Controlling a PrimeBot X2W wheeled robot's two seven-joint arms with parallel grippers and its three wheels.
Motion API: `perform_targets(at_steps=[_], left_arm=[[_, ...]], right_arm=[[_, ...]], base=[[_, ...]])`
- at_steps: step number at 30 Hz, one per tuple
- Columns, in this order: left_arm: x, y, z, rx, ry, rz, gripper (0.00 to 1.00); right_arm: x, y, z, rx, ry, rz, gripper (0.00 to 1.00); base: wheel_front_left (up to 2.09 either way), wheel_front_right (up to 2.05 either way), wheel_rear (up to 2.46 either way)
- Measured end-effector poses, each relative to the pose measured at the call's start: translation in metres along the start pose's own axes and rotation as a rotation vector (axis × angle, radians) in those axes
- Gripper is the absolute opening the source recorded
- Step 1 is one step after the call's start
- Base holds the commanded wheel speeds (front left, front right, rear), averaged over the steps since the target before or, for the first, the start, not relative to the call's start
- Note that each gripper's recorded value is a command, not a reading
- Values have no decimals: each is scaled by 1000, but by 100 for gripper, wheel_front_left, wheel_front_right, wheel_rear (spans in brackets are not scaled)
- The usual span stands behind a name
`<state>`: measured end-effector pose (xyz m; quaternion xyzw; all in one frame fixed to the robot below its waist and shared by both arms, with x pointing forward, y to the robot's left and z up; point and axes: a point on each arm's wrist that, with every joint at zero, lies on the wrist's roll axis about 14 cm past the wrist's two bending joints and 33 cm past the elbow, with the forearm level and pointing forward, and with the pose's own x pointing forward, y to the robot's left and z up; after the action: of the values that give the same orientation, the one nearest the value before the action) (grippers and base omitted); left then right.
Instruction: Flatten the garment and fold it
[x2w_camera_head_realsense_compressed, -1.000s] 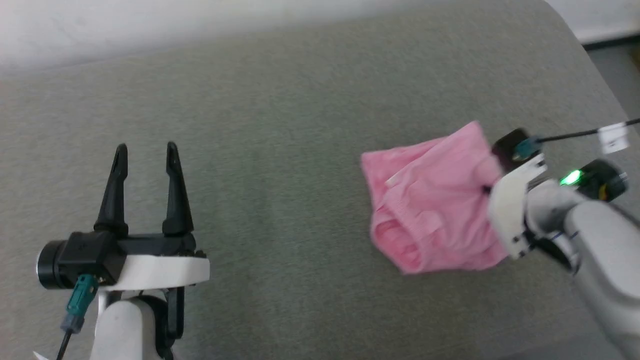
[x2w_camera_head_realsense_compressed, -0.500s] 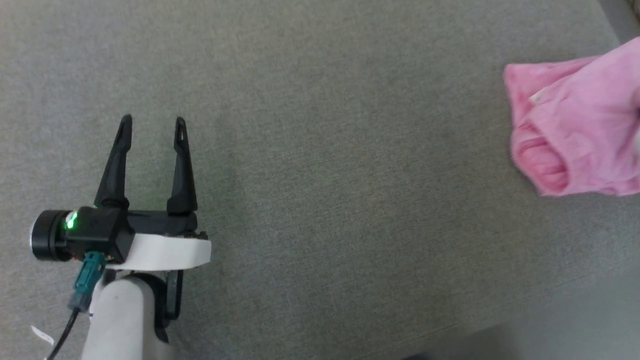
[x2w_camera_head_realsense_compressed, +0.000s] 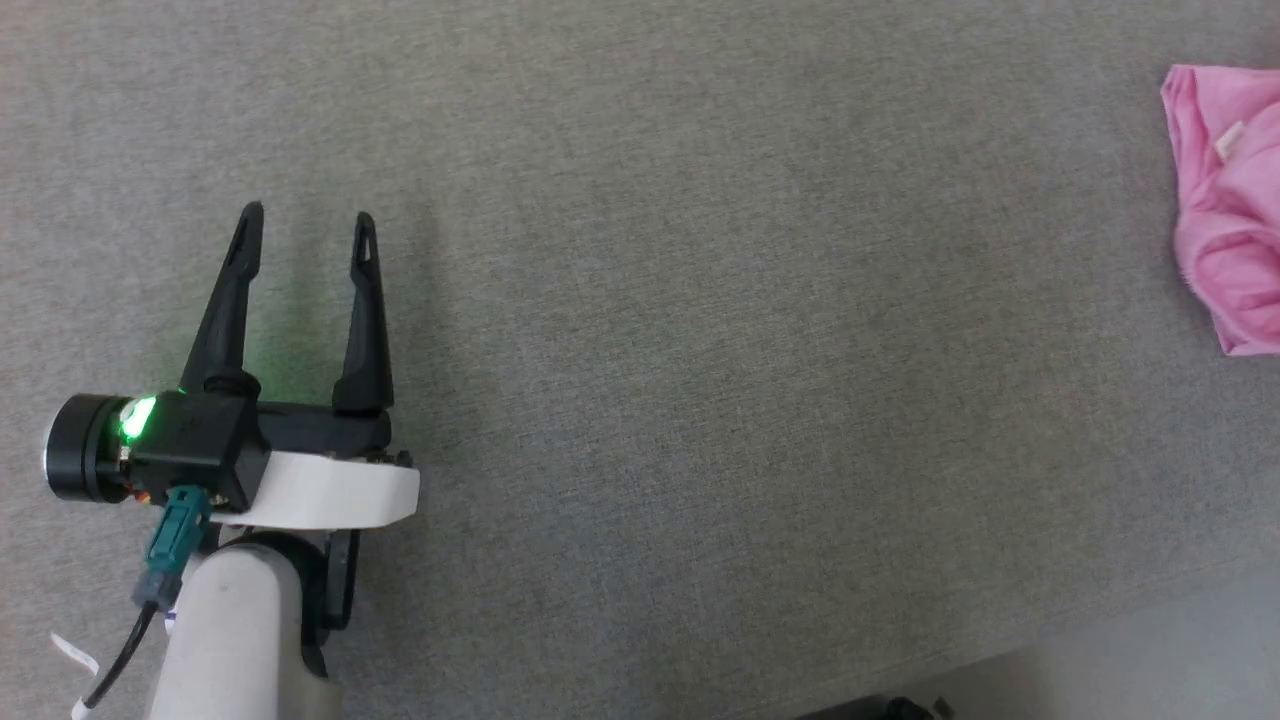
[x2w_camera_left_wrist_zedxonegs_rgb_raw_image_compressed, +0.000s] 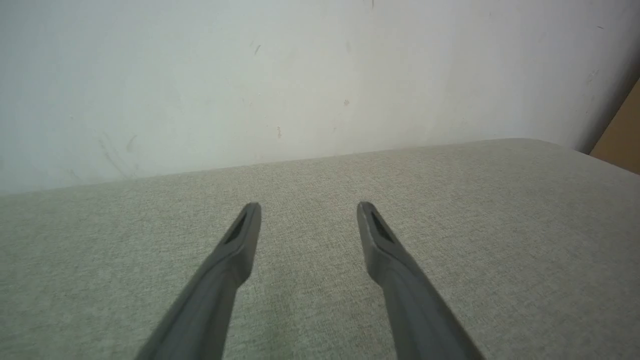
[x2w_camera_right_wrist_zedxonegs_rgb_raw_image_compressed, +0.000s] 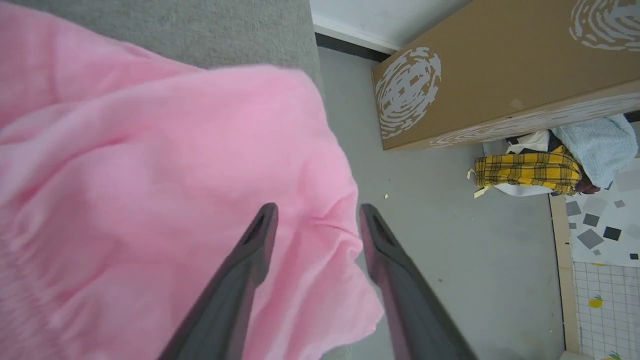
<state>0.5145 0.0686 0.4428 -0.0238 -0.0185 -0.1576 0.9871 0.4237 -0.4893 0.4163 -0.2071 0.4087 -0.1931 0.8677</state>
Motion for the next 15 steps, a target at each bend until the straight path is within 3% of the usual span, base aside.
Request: perform_targets(at_steps=[6,15], left_arm=[[-5,3,11,1,-20,13,100],[-31,16,44,-38,-74,111,100]], right_arm=[[-9,-7,40,50,-177,-12,100],[-96,-23,171,232,-781,26,100]], base=[[0,0,0],[0,0,0]])
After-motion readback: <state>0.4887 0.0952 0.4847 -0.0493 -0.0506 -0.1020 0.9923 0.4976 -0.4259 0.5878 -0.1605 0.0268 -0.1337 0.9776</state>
